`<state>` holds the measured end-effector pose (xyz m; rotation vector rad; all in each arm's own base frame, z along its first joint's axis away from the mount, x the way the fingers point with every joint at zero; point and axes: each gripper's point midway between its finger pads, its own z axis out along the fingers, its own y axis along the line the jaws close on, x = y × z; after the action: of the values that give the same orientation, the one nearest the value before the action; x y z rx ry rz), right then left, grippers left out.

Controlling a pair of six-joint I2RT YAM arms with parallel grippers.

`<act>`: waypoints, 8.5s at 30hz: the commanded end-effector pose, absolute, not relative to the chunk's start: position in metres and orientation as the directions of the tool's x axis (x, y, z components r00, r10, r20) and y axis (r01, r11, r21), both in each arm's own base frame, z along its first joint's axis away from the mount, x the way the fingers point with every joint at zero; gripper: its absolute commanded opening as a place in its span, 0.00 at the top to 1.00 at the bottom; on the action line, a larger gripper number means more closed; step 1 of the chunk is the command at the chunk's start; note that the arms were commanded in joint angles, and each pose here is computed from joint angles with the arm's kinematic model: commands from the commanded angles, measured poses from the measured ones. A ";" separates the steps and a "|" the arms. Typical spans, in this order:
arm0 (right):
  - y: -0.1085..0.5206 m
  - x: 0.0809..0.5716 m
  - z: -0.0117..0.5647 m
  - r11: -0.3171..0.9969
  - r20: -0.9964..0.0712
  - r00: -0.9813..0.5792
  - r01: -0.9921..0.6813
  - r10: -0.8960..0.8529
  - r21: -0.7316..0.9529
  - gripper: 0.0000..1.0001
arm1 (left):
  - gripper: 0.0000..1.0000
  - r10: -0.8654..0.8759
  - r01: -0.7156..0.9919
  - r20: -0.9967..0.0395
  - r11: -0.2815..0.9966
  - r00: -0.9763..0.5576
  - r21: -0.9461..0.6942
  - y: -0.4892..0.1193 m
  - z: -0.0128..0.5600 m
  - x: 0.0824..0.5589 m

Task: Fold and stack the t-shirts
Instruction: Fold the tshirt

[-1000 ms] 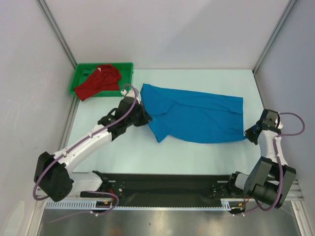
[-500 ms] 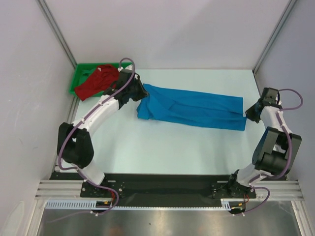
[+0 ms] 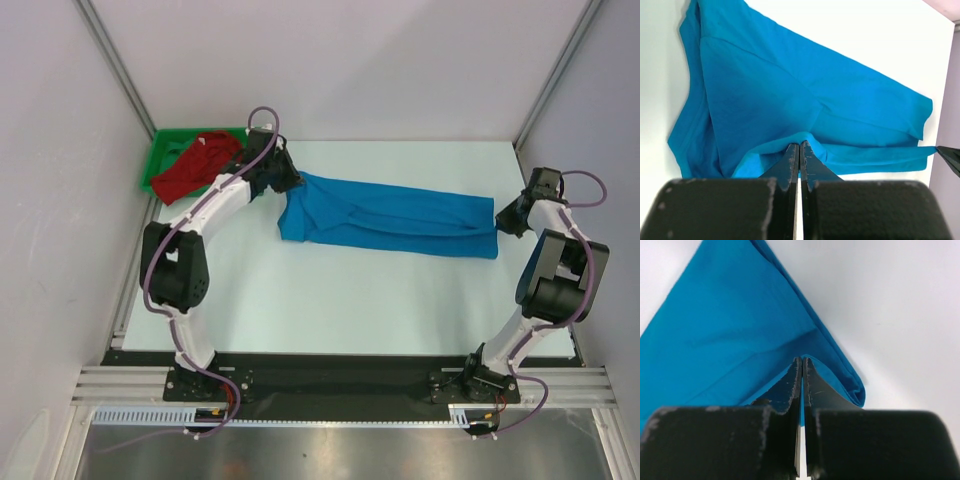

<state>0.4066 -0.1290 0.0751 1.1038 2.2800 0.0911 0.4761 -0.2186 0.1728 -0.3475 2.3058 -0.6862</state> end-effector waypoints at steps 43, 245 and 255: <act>-0.090 0.386 0.125 0.740 -0.556 -0.497 0.534 0.666 0.409 0.34 | 0.58 -0.344 -0.084 -0.578 0.900 -0.740 -0.428 -0.136 0.151 0.428; 0.254 0.423 0.083 0.674 -0.497 -0.823 -0.203 0.276 0.710 1.00 | 0.52 -0.298 0.159 -0.529 0.739 -0.794 -0.655 -0.296 0.159 0.417; 0.267 0.439 0.057 0.625 -0.452 -0.840 -0.185 0.300 0.758 1.00 | 0.54 -0.303 0.117 -0.495 0.750 -0.815 -0.651 -0.318 0.127 0.459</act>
<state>0.4205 0.2553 0.0383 0.1243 2.3899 1.0826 0.4420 -0.3089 0.0991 -0.1412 2.4228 -0.8987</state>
